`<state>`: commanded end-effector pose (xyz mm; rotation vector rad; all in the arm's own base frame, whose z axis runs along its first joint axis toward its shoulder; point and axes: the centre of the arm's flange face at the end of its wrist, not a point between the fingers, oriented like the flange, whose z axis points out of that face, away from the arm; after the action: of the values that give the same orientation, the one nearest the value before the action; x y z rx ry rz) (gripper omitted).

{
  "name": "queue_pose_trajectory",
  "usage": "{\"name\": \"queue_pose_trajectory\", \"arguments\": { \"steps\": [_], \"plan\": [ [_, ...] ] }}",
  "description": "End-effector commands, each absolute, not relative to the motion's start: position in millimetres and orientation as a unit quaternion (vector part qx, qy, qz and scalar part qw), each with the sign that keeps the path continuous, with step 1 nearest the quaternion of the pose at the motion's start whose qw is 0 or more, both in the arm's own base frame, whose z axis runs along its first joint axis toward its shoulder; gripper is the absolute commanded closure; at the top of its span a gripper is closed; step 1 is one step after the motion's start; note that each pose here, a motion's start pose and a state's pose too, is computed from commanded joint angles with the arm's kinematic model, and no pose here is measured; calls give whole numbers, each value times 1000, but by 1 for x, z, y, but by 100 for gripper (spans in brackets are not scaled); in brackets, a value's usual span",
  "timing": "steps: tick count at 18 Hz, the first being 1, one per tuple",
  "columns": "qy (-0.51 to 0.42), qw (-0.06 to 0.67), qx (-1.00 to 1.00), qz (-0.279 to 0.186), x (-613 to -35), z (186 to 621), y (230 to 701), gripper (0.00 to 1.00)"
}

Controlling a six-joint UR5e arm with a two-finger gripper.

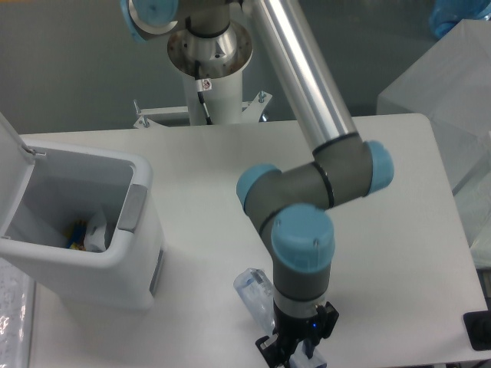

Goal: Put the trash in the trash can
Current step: 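Carry the bottle over the trash bin opening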

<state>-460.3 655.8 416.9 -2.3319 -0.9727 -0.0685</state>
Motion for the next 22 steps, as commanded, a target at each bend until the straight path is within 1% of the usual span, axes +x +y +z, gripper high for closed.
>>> {"name": "queue_pose_trajectory", "arguments": {
  "steps": [2, 5, 7, 10, 13, 15, 16, 18, 22],
  "plan": [
    [-327, 337, -881, -55, -446, 451, 656, 51],
    [-258, 389, -881, -79, -431, 495, 657, 51],
    [-230, 422, -872, -96, -423, 528, 658, 51],
    [-196, 455, -862, -107, -406, 570, 652, 51],
    [-146, 487, -849, -144, -381, 606, 643, 51],
    [-130, 494, -845, -157, -363, 617, 642, 51],
    [-117, 492, -847, -165, -341, 619, 650, 51],
    [-104, 482, -851, -178, -315, 611, 662, 51],
    [-86, 471, -856, -195, -271, 601, 666, 51]
  ]
}}
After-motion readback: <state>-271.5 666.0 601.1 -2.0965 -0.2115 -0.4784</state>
